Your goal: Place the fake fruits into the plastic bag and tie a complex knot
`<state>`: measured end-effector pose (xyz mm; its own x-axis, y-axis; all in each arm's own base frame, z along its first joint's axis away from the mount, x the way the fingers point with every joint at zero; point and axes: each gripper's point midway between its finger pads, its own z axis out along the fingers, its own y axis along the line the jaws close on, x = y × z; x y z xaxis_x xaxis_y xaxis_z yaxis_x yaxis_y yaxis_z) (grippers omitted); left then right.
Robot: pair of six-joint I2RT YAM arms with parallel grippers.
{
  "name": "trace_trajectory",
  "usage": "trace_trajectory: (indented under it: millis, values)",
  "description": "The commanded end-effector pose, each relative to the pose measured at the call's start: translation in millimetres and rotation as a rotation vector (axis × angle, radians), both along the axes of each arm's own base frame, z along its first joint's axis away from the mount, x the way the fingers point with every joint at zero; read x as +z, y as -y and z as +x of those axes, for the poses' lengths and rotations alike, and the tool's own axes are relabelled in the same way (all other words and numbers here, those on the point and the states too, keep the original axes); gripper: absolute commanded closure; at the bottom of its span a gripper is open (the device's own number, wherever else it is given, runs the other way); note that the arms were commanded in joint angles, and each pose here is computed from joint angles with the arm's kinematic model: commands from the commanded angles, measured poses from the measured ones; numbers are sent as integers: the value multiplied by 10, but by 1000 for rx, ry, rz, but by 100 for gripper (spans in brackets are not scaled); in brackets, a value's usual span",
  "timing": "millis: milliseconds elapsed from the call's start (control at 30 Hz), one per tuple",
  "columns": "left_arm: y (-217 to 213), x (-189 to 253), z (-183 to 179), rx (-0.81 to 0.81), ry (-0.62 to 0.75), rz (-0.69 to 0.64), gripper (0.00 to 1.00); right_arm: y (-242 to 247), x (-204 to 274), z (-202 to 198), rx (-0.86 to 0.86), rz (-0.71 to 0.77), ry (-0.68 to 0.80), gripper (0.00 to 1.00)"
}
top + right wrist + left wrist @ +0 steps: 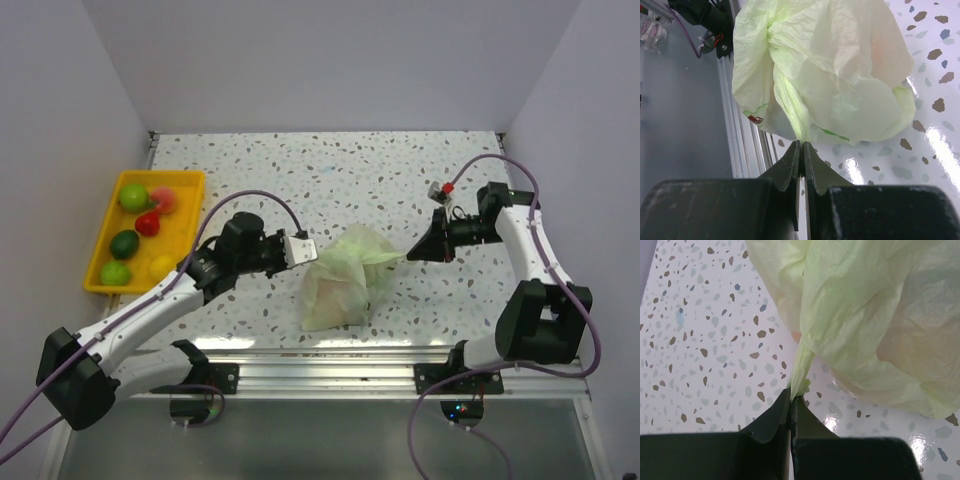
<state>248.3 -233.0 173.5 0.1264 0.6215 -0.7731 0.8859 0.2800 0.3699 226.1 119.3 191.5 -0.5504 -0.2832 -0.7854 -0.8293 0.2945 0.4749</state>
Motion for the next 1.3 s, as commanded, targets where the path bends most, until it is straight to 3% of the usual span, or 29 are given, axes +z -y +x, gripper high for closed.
trace_trajectory:
  millis: [0,700,900,933,967,1033,1100,1200,1233,1267]
  values:
    - [-550,-155,232,192,59,149,100,319,-100,10,-27,-126,-4,100]
    - [-755,-559,287,170,-15,226,100,853,-582,175,-123,-263,9,100]
    - [-193,-125,70,-69,-111,7,100,619,-358,43,-48,-243,41,100]
    - [-126,-95,35,-93,-142,-18,98,550,-366,15,-13,-267,54,100]
    - [-91,-69,32,-93,-154,-25,91,518,-366,-2,1,-284,63,83]
    - [-47,11,26,-108,-169,-36,80,423,-341,-50,8,-304,74,69]
    - [-38,22,4,-125,-177,-26,67,407,-320,-14,-4,-329,98,48]
    - [-45,37,-52,-154,-186,-6,47,454,-260,60,-17,-380,150,37]
    - [-43,61,-45,-168,-166,5,33,450,-247,37,-3,-392,149,35]
    - [-52,65,-58,-177,-164,15,28,473,-226,47,12,-412,170,33]
